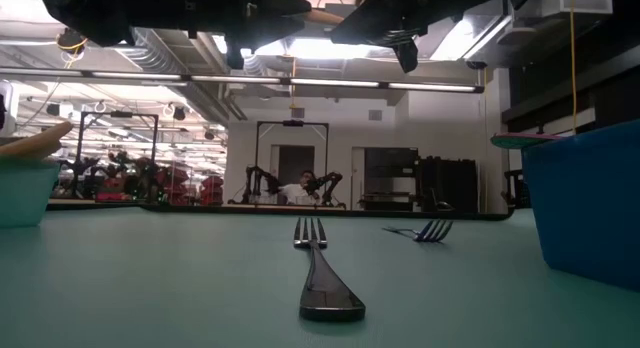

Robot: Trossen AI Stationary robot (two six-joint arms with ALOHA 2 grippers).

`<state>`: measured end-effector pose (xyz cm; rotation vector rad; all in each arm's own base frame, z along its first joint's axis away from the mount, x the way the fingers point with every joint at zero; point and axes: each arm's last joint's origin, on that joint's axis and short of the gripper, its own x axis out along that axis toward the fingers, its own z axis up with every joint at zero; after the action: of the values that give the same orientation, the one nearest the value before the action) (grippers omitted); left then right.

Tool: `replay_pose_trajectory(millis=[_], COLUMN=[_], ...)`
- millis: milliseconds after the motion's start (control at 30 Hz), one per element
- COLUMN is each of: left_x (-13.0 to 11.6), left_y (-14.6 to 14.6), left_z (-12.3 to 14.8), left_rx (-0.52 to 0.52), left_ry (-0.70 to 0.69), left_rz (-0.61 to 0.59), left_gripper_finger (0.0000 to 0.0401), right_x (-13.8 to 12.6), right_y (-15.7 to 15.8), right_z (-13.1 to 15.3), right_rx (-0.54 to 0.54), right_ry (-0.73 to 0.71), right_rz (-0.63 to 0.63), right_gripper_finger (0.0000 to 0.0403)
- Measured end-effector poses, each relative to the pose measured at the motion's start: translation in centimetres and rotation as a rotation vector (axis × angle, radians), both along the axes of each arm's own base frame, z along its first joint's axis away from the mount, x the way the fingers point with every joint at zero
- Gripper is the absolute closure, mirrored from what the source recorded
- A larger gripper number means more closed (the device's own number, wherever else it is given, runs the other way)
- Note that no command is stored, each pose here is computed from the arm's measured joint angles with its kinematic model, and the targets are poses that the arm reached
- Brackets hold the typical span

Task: Sort silverware by color (type)
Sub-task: Put the yellow fork into the green bin

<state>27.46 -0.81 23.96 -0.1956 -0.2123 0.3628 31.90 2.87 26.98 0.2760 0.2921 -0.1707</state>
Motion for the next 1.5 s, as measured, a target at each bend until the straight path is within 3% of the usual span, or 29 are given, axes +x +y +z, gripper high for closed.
replay_pose_trajectory(millis=[300, 1000, 1267, 1500], left_x=[0.0, 0.01, 0.08, 0.16], left_y=[0.0, -0.06, -0.21, -0.55], left_z=[0.0, 0.02, -0.04, 0.02], left_rx=[0.001, 0.0, 0.02, 0.138], left_ry=[0.0, -0.002, 0.006, 0.028], left_rz=[0.0, -0.011, -0.072, -0.169], left_gripper_finger=[0.0257, 0.0308, 0.031, 0.0311], right_x=[0.0, -0.06, -0.16, -0.19], right_y=[0.02, 0.04, 0.16, 0.43], right_z=[0.0, -0.21, -0.49, -0.59], right_rx=[0.002, 0.002, 0.014, 0.03], right_ry=[0.001, 0.021, 0.053, 0.067], right_rz=[0.006, 0.017, 0.059, 0.152], right_gripper_finger=[0.0403, 0.0403, 0.0403, 0.0403])
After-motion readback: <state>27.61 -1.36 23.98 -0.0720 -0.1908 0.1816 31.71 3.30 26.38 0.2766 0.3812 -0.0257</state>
